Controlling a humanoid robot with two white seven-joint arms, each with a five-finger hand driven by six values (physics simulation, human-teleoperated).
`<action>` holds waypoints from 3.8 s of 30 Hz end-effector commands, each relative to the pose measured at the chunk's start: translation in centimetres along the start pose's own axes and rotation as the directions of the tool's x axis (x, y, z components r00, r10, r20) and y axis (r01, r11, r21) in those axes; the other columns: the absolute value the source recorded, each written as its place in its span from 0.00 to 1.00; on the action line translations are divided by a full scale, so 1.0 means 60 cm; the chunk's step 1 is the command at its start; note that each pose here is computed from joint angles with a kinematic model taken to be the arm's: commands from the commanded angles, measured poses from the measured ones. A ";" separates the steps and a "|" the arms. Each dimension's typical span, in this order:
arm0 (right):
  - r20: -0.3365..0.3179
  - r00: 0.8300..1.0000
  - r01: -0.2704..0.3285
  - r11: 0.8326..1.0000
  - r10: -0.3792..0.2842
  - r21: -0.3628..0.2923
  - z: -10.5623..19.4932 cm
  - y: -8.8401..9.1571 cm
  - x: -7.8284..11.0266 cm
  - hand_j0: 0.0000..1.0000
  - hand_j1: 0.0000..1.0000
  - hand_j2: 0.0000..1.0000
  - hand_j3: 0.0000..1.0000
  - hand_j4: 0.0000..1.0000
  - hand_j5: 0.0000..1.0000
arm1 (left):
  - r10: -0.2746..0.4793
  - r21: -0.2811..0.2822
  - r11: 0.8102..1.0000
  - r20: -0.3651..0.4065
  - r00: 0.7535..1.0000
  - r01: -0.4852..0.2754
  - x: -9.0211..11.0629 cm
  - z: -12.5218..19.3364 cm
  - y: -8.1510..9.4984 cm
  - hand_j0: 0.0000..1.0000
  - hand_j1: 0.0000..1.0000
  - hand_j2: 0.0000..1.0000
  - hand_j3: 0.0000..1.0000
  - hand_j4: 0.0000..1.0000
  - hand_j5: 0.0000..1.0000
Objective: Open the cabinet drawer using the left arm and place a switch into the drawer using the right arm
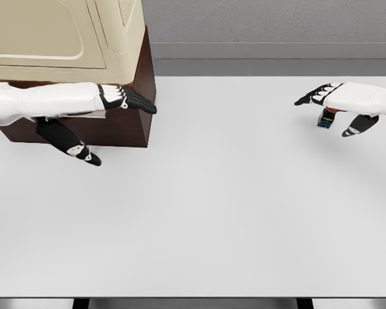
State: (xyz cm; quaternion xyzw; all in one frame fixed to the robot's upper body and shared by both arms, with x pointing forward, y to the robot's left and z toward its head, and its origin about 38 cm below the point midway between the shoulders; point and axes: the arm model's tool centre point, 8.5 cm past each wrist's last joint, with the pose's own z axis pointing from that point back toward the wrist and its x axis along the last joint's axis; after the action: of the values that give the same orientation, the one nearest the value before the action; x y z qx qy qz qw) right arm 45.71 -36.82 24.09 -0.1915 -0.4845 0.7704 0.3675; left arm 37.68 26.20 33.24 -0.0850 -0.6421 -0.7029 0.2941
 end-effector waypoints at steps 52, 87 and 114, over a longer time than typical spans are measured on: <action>-0.215 0.951 0.241 0.968 -0.221 0.070 -0.088 0.035 -0.096 0.88 0.88 0.88 0.88 0.88 0.88 | 0.088 -0.047 0.994 -0.224 0.971 -0.100 -0.002 0.098 0.036 1.00 1.00 1.00 1.00 1.00 1.00; -0.266 0.939 0.246 0.966 -0.216 0.084 -0.081 0.036 -0.117 0.70 0.70 0.70 0.70 0.70 0.70 | 0.260 0.132 0.965 -0.422 0.869 -0.225 -0.052 0.132 0.020 1.00 1.00 1.00 1.00 1.00 1.00; -0.263 0.937 0.259 0.962 -0.228 0.088 -0.092 0.042 -0.115 0.67 0.67 0.67 0.67 0.67 0.67 | 0.300 0.158 0.954 -0.449 0.842 -0.255 -0.086 0.128 0.010 1.00 1.00 1.00 1.00 1.00 1.00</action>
State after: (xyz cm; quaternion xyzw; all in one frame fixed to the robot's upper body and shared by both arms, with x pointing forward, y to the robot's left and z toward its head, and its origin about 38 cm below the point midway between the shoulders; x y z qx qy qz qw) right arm 52.97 -39.33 19.25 -0.2054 -0.4169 0.7072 0.5328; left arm 40.00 34.86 32.45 0.0084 -0.5636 -0.6261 0.5388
